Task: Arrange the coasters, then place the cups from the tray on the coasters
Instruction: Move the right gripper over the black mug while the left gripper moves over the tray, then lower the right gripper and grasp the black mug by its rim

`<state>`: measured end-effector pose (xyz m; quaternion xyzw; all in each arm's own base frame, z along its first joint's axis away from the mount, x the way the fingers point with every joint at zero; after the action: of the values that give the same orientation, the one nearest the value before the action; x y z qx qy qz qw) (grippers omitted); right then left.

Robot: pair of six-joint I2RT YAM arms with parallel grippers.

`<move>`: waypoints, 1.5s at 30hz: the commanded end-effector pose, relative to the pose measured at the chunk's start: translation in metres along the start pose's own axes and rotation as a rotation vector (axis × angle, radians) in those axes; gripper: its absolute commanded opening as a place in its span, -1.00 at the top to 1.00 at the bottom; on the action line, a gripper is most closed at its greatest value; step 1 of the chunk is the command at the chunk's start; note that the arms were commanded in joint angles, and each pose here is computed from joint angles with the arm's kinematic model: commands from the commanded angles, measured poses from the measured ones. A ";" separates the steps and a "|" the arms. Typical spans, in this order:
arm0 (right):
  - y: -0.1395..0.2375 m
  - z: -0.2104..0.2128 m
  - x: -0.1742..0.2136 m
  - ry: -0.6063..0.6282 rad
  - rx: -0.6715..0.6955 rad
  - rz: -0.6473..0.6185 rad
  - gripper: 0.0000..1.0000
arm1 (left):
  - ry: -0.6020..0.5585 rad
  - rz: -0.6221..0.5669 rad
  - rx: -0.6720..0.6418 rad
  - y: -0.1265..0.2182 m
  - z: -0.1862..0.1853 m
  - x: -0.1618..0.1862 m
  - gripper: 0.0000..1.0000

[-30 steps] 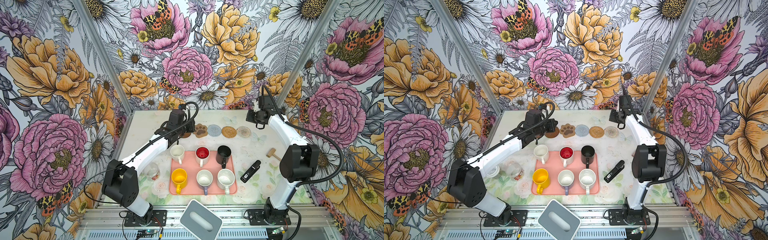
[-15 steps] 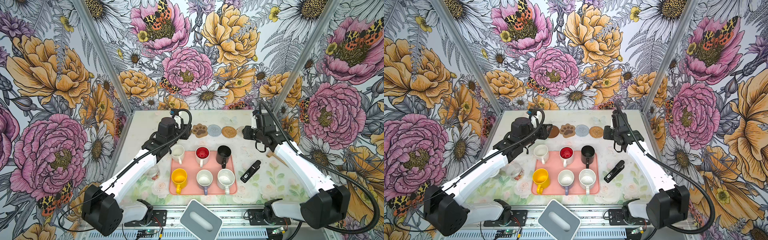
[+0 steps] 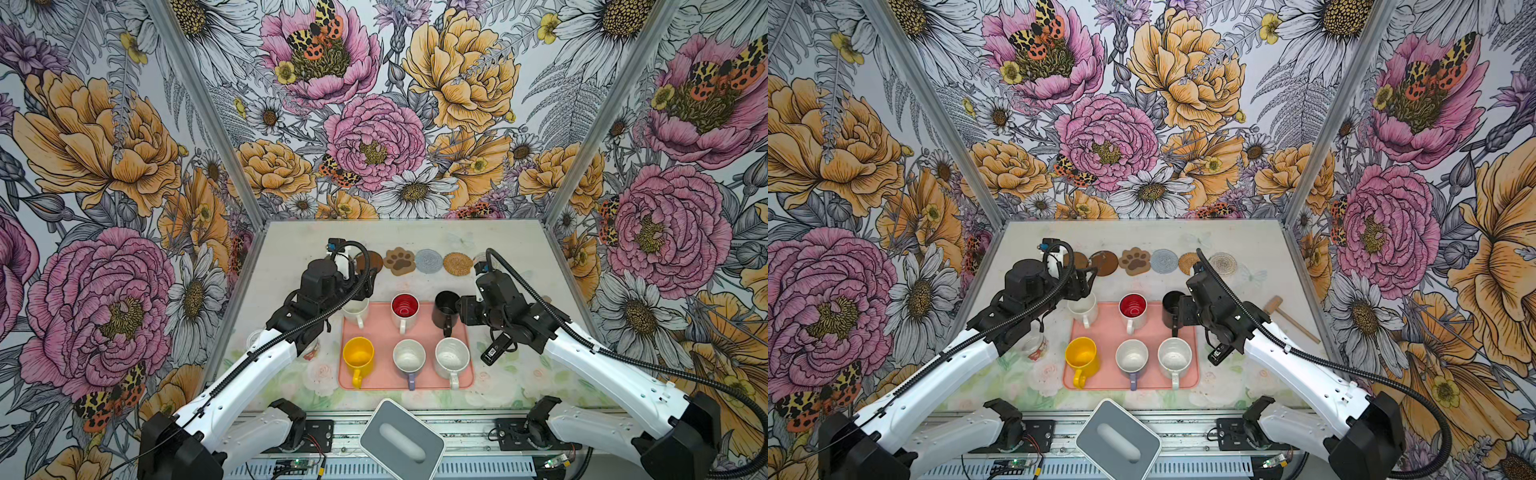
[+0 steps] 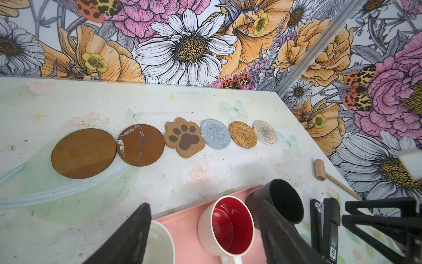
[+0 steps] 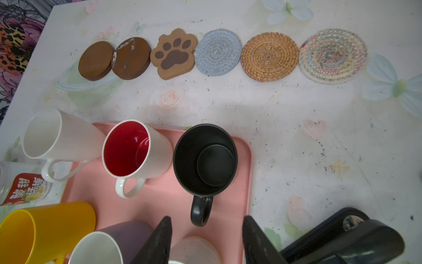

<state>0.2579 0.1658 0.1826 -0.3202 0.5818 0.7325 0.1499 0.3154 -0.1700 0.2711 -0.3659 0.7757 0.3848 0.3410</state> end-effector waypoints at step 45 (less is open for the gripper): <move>-0.088 0.011 0.038 -0.124 0.090 0.241 -0.06 | -0.042 0.007 -0.006 0.005 0.002 0.006 -0.59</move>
<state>0.2667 0.1877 0.0875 -0.1915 0.6499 0.7293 0.0954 0.3094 -0.1657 0.2617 -0.3600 0.7721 0.3951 0.3439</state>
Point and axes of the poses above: each gripper's point midway between its finger pads, its own y axis back along the fingers, its own z axis along the line the jaws close on, x = y × z, the point moved 1 cm from there along y, back along the fingers, and after that the axes turned 10 degrees about y, right-handed, at the moved point
